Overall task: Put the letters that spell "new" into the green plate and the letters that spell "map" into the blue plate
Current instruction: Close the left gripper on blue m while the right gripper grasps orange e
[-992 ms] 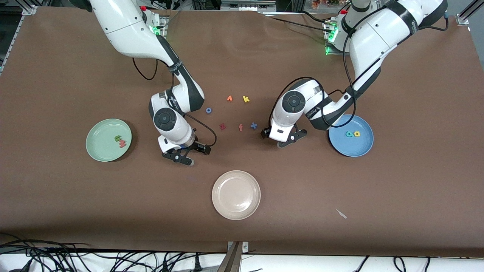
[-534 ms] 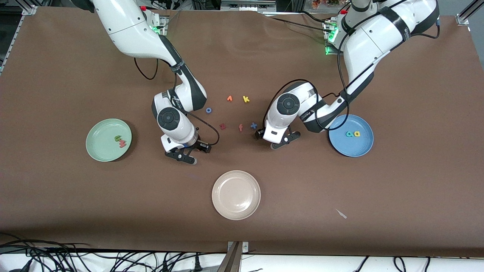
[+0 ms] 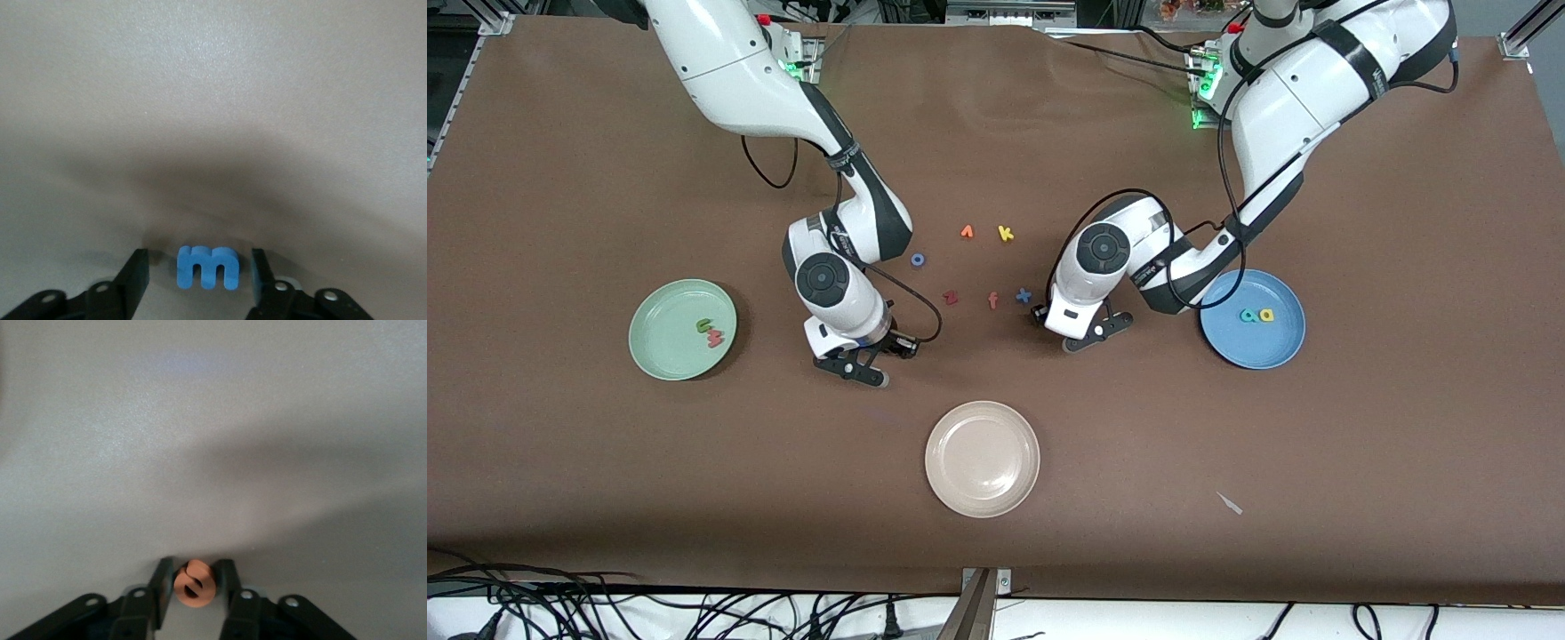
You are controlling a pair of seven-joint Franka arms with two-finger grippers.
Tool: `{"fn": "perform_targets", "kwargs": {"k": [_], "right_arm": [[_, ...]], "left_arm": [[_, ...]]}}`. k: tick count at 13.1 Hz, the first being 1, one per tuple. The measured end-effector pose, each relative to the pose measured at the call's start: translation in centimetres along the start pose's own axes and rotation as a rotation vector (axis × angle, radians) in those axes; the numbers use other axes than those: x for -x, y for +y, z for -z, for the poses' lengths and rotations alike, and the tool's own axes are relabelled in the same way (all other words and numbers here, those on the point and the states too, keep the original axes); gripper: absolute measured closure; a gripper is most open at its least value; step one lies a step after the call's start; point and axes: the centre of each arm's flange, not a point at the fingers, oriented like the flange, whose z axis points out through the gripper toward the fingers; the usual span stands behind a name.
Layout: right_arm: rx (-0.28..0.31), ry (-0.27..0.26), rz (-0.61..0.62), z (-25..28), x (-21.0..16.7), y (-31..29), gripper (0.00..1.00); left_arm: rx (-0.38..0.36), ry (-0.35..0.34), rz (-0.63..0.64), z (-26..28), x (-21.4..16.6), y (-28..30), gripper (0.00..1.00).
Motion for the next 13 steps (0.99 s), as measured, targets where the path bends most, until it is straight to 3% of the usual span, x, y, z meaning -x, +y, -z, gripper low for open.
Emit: {"fn": "perform_targets", "kwargs": {"k": [2,5,7,10,13], "right_arm": [[-0.003,0.002,0.002,0.2,0.0,-0.2,0.72],[-0.003,0.003,0.007,0.1,0.2,-0.4,0.72],[0.006,-0.007,0.006,0.2,0.2,-0.4,0.72],[0.069,-0.063,0.030,2.2,-1.6,0.2,0.72],[0.131,-0.103,0.127,5.8,-4.4,3.9,0.72]], "left_arm": [[-0.002,-0.003,-0.001,-0.3,0.1,0.0,0.31],[0.000,-0.003,-0.002,-0.2,0.1,0.1,0.35],[0.003,-0.001,-0.003,0.0,0.0,0.2,0.49],[0.004,0.002,-0.003,0.2,0.0,0.4,0.59],[0.003,0.002,-0.002,0.2,-0.1,0.4,0.59]]}}
